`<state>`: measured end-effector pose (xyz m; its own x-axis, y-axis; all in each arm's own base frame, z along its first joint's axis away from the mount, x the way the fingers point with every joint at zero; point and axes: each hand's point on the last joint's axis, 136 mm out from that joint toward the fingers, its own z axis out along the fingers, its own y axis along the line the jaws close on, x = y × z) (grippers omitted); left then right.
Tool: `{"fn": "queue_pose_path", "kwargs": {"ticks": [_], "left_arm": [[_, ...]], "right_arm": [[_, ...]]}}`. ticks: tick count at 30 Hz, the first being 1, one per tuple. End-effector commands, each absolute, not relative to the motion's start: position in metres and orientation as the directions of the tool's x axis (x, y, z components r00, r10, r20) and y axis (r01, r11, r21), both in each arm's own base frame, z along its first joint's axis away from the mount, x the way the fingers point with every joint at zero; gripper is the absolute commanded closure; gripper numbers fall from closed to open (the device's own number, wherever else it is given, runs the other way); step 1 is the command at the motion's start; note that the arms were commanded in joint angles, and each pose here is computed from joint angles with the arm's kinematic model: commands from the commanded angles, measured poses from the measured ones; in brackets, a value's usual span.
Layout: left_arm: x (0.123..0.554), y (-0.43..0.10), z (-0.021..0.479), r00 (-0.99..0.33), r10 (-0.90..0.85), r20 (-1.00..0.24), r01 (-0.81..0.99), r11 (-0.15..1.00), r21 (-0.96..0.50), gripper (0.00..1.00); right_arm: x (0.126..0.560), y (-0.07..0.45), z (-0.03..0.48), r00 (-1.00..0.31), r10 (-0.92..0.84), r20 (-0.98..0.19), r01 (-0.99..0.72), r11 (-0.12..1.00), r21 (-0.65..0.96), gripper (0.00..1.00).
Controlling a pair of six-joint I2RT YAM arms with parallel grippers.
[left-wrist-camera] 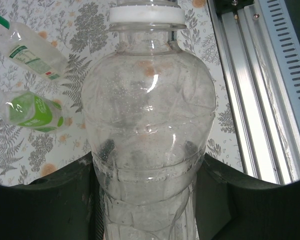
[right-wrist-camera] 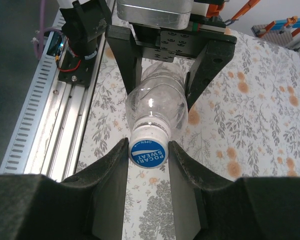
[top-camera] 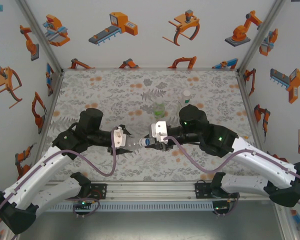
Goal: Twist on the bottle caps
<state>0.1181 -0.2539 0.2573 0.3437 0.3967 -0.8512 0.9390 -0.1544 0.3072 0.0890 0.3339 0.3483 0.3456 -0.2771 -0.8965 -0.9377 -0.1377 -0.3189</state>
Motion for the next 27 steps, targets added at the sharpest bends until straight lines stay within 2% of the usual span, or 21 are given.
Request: {"fn": "queue_pose_path", "kwargs": {"ticks": [1,6,14,17,21,27], "left_arm": [[0.106,-0.256,0.274,0.397,0.331,-0.856,0.916,-0.203,0.346,1.00],[0.110,-0.256,0.274,0.400,0.342,-0.850,0.916,-0.186,0.356,1.00],[0.131,-0.252,0.280,0.417,0.379,-0.826,0.902,-0.057,0.429,1.00],[0.140,-0.249,0.281,0.419,0.395,-0.817,0.891,-0.004,0.455,1.00],[0.143,-0.248,0.282,0.419,0.401,-0.815,0.885,0.018,0.464,1.00],[0.149,-0.247,0.284,0.424,0.403,-0.811,0.873,0.056,0.484,1.00]], "right_arm": [[0.081,0.332,0.353,0.391,-0.244,-0.888,-0.918,-0.170,-0.357,0.96],[0.083,0.336,0.355,0.349,-0.214,-0.912,-0.935,-0.142,-0.324,0.98],[0.107,0.344,0.360,0.132,-0.137,-0.982,-0.989,0.052,-0.140,1.00],[0.120,0.346,0.356,0.014,-0.099,-0.995,-0.990,0.135,-0.027,1.00],[0.129,0.348,0.353,-0.128,0.004,-0.992,-0.975,0.181,0.127,1.00],[0.161,0.340,0.349,-0.357,0.217,-0.909,-0.862,0.300,0.410,1.00]]}}
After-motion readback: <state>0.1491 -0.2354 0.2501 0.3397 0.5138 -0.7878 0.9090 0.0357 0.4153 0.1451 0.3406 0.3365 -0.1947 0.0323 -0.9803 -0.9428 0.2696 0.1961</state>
